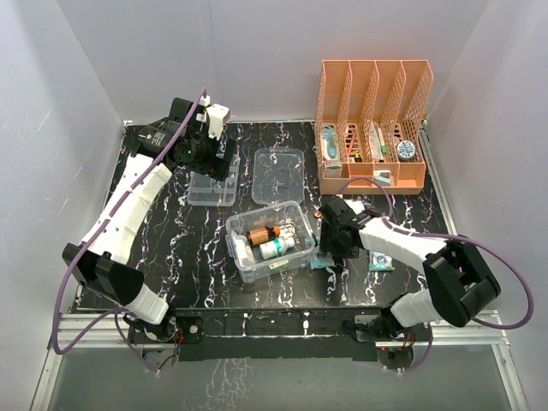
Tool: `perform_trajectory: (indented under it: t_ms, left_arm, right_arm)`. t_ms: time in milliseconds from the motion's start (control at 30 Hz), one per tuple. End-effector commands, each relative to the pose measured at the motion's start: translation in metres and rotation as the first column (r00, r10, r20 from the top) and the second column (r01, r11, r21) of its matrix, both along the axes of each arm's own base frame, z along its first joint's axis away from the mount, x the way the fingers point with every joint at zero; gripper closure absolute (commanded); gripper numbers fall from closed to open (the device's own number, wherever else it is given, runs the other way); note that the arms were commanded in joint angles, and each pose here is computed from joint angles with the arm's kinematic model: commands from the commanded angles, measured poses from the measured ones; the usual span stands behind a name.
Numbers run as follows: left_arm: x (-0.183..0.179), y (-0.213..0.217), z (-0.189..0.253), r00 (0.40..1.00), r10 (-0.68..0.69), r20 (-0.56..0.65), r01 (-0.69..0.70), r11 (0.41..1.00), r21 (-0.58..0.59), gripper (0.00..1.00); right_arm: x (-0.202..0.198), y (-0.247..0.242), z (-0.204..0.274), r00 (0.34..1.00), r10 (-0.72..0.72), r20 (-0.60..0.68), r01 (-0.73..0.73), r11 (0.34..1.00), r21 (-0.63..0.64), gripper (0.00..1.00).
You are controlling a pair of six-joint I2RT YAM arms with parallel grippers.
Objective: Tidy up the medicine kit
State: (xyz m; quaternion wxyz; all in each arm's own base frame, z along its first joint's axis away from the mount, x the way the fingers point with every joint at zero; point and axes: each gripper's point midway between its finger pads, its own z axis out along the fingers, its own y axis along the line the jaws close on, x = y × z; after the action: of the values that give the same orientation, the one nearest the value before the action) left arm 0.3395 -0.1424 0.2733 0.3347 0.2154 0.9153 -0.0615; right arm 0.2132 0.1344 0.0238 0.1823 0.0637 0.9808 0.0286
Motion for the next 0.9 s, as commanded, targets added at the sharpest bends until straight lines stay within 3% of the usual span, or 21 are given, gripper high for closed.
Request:
perform_trajectory:
  t_ms: [0,100,267,433,667,867]
  left_arm:
    - [-0.014,0.008,0.004,1.0,0.008,-0.007,-0.008,1.0,-0.021,0.1]
    - [-0.014,0.01,0.002,1.0,0.006,-0.009,-0.006,1.0,-0.022,0.1]
    - [-0.013,0.011,-0.004,1.0,0.003,-0.024,-0.004,1.0,-0.029,0.1]
    - [-0.012,0.012,-0.011,0.999,0.001,-0.044,-0.002,1.0,-0.028,0.11]
    - [-0.011,0.012,-0.018,0.998,0.002,-0.065,-0.004,0.999,-0.036,0.11]
    - [-0.008,0.013,-0.019,0.998,0.011,-0.068,-0.013,0.999,-0.042,0.11]
  right_arm:
    - [0.018,0.009,0.006,0.998,0.046,0.037,-0.046,0.999,0.01,0.46]
    - [0.015,0.007,0.002,0.998,0.061,0.013,-0.061,0.998,-0.009,0.53]
    - [0.01,0.005,-0.001,0.998,0.064,-0.005,-0.064,0.998,-0.013,0.82]
    - [0.006,0.0,0.003,0.999,0.053,0.006,-0.053,0.998,-0.017,1.0]
    - [0.01,-0.009,0.034,0.997,0.021,0.072,-0.019,0.999,-0.035,1.0]
    - [0.025,-0.026,0.096,0.98,-0.024,0.199,0.042,0.995,-0.086,1.0]
